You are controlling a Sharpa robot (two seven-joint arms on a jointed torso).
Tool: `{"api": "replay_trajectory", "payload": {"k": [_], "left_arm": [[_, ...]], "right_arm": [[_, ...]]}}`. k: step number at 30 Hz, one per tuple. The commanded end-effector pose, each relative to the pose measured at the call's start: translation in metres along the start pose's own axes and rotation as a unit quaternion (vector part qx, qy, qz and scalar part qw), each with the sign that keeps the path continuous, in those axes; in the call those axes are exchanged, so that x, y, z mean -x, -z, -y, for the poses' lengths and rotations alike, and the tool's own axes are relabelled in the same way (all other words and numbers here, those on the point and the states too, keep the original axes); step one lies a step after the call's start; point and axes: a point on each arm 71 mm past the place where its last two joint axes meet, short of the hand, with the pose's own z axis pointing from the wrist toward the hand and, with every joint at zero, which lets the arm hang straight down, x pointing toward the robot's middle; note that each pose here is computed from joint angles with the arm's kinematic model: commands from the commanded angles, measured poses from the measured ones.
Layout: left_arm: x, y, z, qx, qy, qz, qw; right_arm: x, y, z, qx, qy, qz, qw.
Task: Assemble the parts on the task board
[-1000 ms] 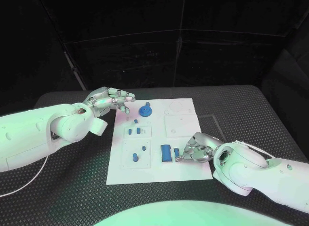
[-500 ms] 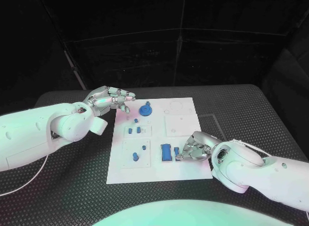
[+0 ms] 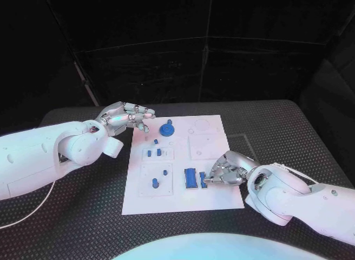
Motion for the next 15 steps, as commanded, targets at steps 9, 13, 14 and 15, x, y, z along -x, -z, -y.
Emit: {"api": "replay_trajectory", "payload": {"k": [9, 13, 14, 15], "left_arm": [[0.0028, -0.0001, 0.0028, -0.022, -0.001, 0.010, 1.000], [0.0052, -0.0002, 0.0037, -0.035, -0.003, 0.020, 0.999], [0.0060, -0.0004, 0.0041, -0.039, -0.003, 0.024, 0.999], [0.0070, -0.0008, 0.0046, -0.044, -0.001, 0.030, 0.999]], "right_arm": [[0.041, -0.010, 0.023, 0.097, -0.240, 0.104, 0.960], [0.057, -0.019, 0.027, 0.108, -0.280, 0.118, 0.947], [0.061, -0.022, 0.028, 0.111, -0.290, 0.121, 0.943], [0.064, -0.025, 0.029, 0.113, -0.300, 0.123, 0.939]]}}
